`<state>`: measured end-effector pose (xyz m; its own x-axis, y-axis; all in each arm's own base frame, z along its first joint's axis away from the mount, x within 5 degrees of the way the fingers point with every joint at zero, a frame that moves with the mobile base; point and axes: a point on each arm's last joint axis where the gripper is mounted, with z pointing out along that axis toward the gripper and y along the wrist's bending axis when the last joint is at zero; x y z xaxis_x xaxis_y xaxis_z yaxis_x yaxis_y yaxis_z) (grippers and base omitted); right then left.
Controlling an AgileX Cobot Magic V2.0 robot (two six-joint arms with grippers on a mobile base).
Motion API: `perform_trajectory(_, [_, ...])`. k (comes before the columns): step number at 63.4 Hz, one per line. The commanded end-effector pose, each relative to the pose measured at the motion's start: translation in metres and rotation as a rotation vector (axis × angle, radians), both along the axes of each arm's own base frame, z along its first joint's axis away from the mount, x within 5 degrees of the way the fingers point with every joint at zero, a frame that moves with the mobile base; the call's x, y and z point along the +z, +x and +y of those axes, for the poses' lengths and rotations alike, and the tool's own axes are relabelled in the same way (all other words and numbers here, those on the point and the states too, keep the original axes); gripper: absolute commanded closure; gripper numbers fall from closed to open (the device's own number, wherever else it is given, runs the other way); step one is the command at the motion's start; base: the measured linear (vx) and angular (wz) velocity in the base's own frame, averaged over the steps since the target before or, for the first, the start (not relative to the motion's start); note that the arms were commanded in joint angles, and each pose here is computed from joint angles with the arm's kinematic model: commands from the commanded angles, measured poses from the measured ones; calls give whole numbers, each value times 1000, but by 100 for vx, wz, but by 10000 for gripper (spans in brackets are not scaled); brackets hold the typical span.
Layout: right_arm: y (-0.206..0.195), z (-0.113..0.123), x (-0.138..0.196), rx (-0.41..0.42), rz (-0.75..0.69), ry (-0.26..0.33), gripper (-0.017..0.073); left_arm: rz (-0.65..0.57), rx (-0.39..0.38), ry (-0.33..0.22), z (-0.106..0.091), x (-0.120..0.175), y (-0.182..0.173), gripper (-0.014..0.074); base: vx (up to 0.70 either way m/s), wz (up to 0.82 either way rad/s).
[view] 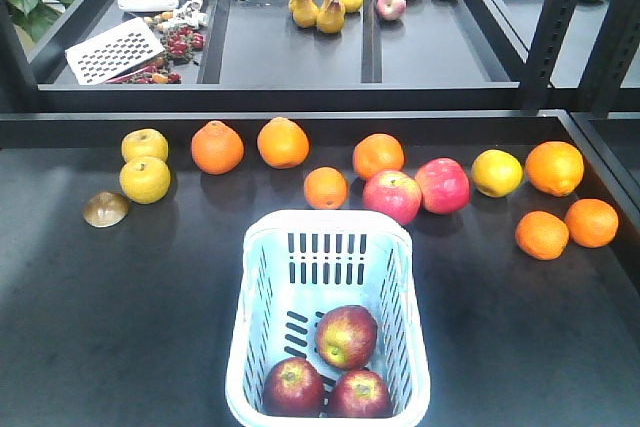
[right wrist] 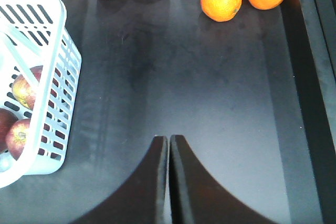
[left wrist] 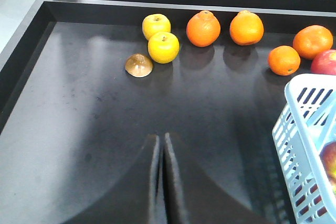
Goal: Pick three apples into basket with both arms
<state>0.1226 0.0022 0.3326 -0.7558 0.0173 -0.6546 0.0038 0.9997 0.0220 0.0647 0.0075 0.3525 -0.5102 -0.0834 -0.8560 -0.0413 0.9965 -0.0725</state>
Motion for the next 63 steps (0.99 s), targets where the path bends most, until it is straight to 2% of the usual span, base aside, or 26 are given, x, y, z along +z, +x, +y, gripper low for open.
perform_trajectory(1, [3,-1,10,-6,-71,-6,568,-70,-8,2,-1,10,3,600,0,0])
perform_trajectory(63, [3,-1,10,-6,-71,-6,568,-90,-19,-4,-2,12,4,600,0,0])
